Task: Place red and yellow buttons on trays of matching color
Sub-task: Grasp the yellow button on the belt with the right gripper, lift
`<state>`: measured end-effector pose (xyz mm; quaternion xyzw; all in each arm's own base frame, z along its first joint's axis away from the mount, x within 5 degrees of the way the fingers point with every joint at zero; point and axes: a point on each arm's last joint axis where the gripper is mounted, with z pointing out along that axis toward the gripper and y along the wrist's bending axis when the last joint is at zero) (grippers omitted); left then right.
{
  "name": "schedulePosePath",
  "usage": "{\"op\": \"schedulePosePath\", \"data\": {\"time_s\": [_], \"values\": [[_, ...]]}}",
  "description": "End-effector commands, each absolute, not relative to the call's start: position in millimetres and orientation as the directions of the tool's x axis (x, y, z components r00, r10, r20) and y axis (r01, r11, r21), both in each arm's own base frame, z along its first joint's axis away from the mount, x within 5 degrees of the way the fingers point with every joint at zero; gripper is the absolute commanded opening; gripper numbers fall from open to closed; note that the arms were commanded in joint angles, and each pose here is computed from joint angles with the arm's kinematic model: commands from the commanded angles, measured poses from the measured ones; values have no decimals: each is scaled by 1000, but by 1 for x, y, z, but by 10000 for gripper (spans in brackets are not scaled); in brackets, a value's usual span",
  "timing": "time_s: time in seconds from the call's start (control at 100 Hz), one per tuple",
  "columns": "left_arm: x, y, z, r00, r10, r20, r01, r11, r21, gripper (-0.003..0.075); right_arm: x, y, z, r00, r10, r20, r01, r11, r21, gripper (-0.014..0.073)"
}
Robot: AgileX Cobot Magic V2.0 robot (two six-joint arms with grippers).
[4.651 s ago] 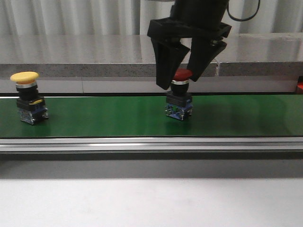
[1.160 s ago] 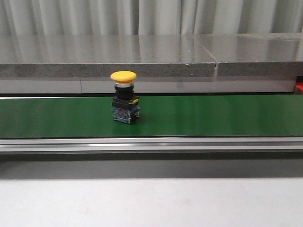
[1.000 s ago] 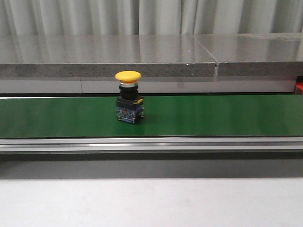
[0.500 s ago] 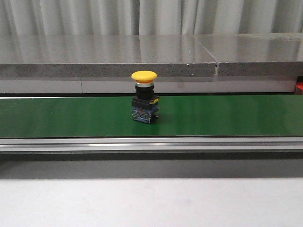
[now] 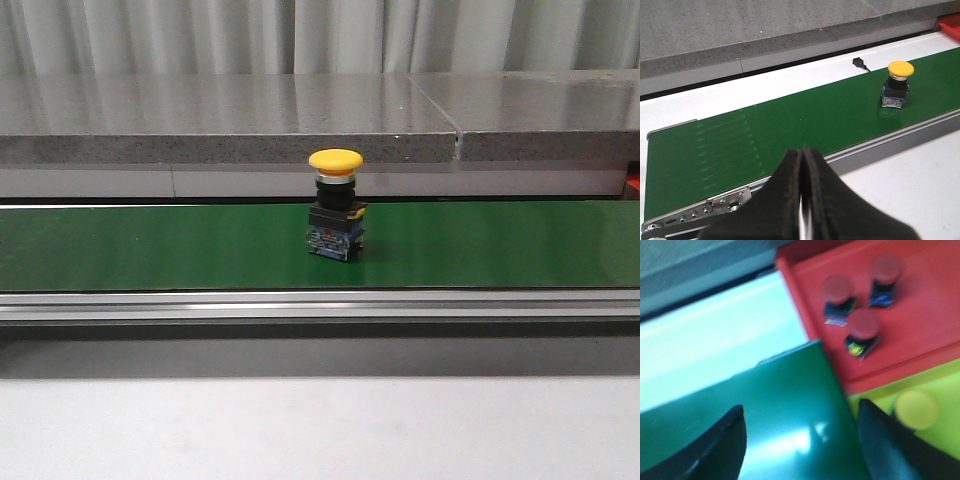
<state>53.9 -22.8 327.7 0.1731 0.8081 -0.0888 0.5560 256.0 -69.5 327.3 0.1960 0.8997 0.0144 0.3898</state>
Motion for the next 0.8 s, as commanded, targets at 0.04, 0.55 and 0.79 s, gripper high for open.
{"op": "schedulePosePath", "data": {"time_s": [0.04,0.55,0.79], "values": [[55,-24,342,-253,131,-959,378,926,27,-21,254,-46,341,-638,287,-714,246,955,164,489],[55,-24,342,-253,131,-959,378,926,27,-21,245,39,333,-790,-39,-611,-133,985,109,489],[55,-24,342,-253,131,-959,378,926,27,-21,253,60,335,-823,-213,-526,-287,956,63,489]]}}
